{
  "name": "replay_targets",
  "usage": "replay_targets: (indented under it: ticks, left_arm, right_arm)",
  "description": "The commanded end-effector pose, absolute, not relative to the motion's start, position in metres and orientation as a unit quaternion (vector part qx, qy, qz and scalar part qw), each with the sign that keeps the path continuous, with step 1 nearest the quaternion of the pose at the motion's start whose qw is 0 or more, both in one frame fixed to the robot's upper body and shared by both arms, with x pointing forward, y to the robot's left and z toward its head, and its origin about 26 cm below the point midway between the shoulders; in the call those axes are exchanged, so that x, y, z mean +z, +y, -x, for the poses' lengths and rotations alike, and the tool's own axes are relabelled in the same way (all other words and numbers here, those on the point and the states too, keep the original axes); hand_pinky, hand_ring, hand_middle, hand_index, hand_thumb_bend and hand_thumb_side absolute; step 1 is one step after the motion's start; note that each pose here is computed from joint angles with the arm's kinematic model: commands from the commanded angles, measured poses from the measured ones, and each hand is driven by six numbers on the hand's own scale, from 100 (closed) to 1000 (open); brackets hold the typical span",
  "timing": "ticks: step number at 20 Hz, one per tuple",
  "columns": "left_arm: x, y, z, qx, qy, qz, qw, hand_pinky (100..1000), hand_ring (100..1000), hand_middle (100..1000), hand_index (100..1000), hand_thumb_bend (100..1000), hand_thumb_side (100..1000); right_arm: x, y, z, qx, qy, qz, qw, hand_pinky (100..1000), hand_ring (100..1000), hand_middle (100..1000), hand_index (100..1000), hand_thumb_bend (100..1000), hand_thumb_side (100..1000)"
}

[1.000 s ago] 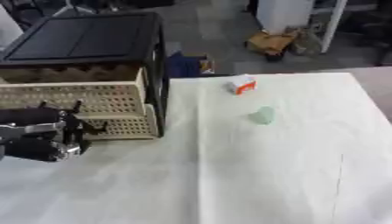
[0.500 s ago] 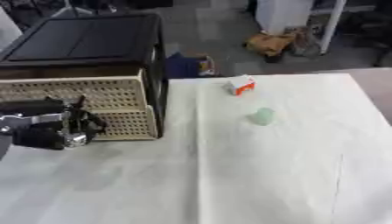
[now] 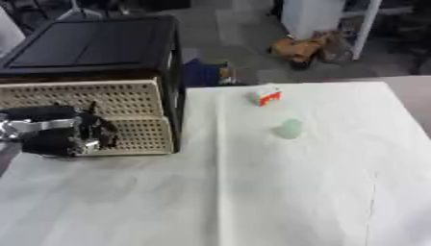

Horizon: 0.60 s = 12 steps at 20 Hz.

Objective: Pick up objects from table and place into drawer.

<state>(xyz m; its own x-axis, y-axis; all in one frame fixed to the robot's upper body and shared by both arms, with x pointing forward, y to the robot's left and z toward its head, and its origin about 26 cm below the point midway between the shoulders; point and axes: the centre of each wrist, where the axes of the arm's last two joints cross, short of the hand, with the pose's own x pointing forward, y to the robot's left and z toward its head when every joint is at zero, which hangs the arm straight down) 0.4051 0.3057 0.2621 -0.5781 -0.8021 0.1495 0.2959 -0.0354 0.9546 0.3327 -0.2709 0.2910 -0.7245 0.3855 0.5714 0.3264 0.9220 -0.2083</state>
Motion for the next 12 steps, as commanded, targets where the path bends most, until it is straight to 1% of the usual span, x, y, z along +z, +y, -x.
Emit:
replay_targets:
  ticks: [1, 4, 5, 7, 9, 10, 12]
  left_arm:
    - [0.277, 0.312, -0.405, -0.676, -0.576, -0.236, 0.396, 308, 560, 579, 916, 100, 1000]
    - [0.276, 0.312, -0.404, -0.681, -0.572, -0.233, 0.393, 309, 560, 577, 915, 100, 1000]
    - [0.276, 0.311, -0.403, -0.683, -0.571, -0.232, 0.391, 311, 554, 571, 891, 100, 1000]
    - [0.278, 0.306, -0.394, -0.704, -0.565, -0.224, 0.367, 312, 554, 565, 863, 100, 1000]
    - [0.281, 0.299, -0.381, -0.723, -0.562, -0.215, 0.34, 309, 550, 562, 856, 100, 1000]
    - [0.284, 0.295, -0.374, -0.731, -0.561, -0.211, 0.327, 293, 536, 548, 836, 100, 1000]
    - [0.289, 0.289, -0.361, -0.744, -0.559, -0.204, 0.304, 292, 541, 545, 826, 100, 1000]
  right_arm:
    - [0.301, -0.271, -0.329, 0.047, -0.933, 0.191, 0.301, 691, 690, 677, 875, 100, 1000]
    - [0.3, -0.271, -0.329, 0.048, -0.932, 0.191, 0.303, 691, 690, 677, 875, 100, 1000]
    - [0.3, -0.271, -0.329, 0.048, -0.932, 0.191, 0.304, 691, 692, 677, 875, 100, 1000]
    - [0.298, -0.27, -0.329, 0.046, -0.932, 0.19, 0.306, 692, 693, 678, 875, 100, 1000]
    - [0.297, -0.27, -0.329, 0.045, -0.931, 0.19, 0.308, 692, 693, 678, 875, 100, 1000]
    - [0.297, -0.269, -0.329, 0.045, -0.931, 0.189, 0.308, 692, 695, 679, 875, 100, 1000]
    - [0.296, -0.268, -0.329, 0.043, -0.931, 0.187, 0.31, 693, 695, 679, 874, 100, 1000]
